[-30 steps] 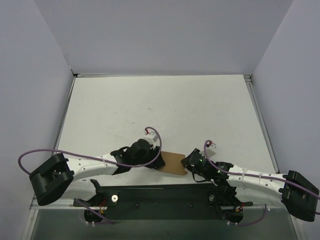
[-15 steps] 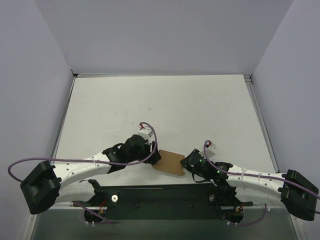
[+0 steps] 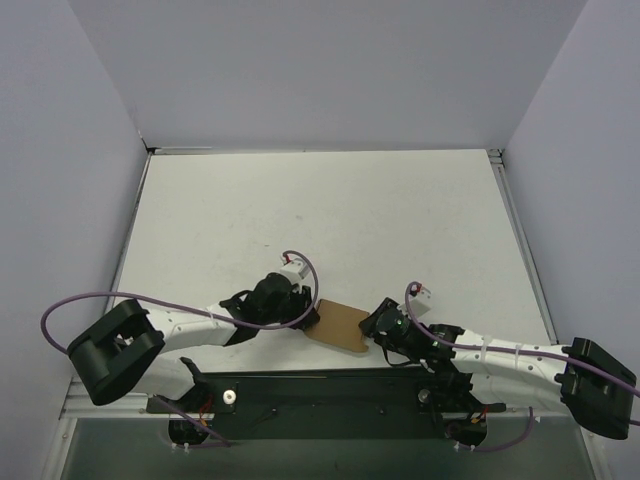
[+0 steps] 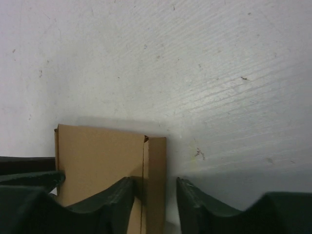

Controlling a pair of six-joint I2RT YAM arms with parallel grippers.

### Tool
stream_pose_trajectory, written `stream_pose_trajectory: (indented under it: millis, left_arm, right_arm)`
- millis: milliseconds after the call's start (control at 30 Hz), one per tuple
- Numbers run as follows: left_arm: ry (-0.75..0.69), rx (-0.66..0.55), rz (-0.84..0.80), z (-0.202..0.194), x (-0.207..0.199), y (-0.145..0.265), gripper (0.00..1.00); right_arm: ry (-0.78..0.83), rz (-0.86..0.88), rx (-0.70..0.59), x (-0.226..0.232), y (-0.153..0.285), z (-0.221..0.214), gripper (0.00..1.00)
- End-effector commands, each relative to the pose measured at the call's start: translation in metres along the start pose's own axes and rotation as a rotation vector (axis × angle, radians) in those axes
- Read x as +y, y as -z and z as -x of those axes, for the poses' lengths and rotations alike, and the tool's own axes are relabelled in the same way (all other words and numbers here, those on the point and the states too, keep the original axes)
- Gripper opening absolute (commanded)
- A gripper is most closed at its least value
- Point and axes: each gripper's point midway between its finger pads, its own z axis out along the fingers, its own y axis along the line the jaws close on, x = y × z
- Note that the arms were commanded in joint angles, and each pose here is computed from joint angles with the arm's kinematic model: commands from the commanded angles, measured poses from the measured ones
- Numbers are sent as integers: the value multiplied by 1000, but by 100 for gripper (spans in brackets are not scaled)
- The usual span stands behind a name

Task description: Fold the paper box

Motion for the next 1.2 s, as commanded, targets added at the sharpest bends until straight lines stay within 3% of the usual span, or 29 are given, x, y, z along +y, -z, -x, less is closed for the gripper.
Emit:
stream_pose_trajectory:
  millis: [0,167,367,567,767,1000,1167]
  left_arm:
    - [-62,39,4,-14,10,-10,37]
    - [-75,39,12,-11,11,-9,39]
    - [-102,-35,-2,30,-8,4,65]
    - [-103,-96,-3,63,-13,23,73]
    - [-59,-119,12,74,6,39,74]
    - [-25,-129,20,80,16,57,74]
    - [-16,-145,24,87,18,71,74]
  right_arm:
    - [104,-109,10,-27,7,-3,53]
    - [160,-86,-29,-16,16,7,64]
    - [399,-11,-126,18,36,35,85]
    - [745,54,-150,53,50,47,86]
    - [1066,152,-109,74,47,32,86]
    - [1257,360,2,99,49,-8,86]
    - [1407,334,58,95,46,-29,86]
